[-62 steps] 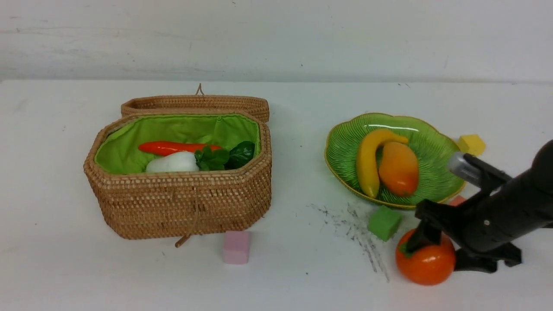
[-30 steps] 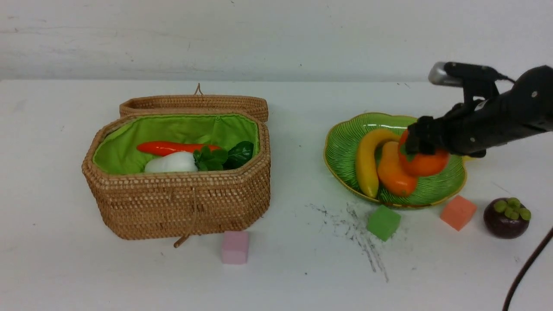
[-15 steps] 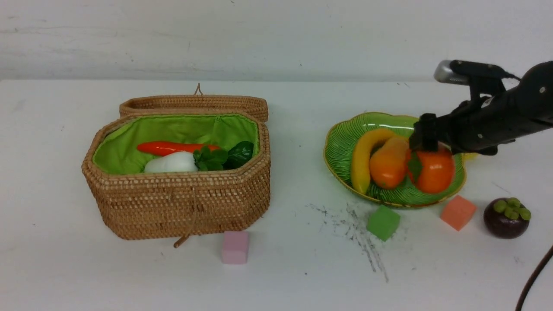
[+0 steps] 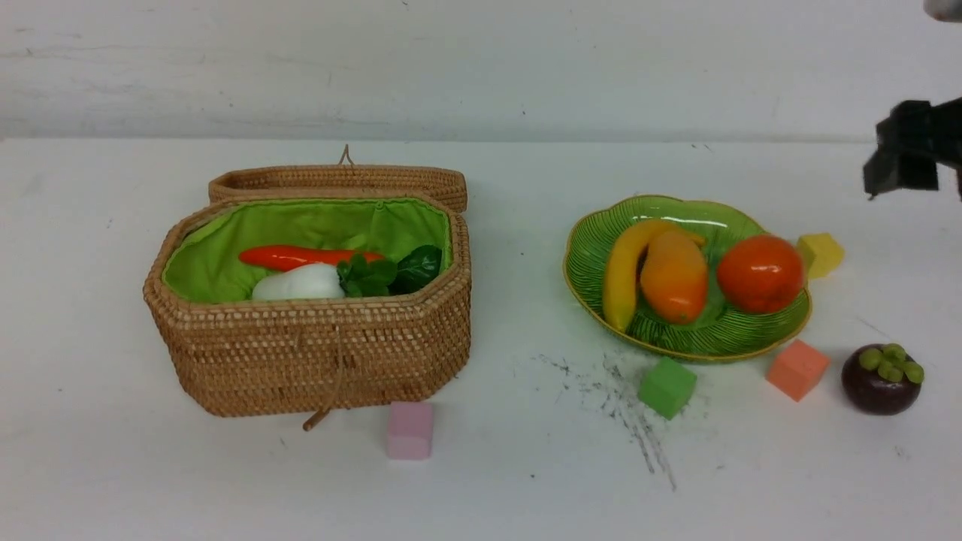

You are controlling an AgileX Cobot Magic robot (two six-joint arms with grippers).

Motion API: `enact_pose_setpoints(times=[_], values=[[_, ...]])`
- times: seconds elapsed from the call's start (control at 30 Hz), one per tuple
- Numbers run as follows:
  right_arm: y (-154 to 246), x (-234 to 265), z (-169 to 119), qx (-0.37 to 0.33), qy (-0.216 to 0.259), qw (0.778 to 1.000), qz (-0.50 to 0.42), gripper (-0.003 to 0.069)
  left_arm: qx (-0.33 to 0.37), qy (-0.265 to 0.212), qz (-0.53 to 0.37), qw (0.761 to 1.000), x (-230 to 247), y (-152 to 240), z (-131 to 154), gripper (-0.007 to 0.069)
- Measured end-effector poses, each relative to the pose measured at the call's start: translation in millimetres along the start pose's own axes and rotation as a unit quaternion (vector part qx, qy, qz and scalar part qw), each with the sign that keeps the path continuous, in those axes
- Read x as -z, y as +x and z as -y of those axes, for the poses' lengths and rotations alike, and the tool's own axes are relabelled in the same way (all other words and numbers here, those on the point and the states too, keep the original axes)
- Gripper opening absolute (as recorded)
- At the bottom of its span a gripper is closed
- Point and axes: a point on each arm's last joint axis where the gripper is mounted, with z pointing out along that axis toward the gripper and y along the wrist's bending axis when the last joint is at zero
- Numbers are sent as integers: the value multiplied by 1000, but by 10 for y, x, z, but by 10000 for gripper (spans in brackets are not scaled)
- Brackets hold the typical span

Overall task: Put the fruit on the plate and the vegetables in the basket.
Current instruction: Use the right arm to grab a mangosteen and put it into the right plate

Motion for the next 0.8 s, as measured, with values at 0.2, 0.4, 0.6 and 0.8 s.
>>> enact_pose_setpoints(times=[0.2, 0.4, 0.6, 0.8], values=[[341, -643, 236, -66, 50, 991, -110, 616, -1, 2, 7, 1000, 0, -12, 3, 218], [544, -1244, 382, -89, 63, 980, -169, 615, -2, 2, 8, 1000, 0, -15, 4, 221], [741, -1723, 421, -89, 66, 973, -202, 606, 2, 10, 8, 1000, 0, -14, 17, 225], [716, -1719, 424, -85, 67, 974, -199, 591, 9, 20, 2, 1000, 1, -4, 38, 230]])
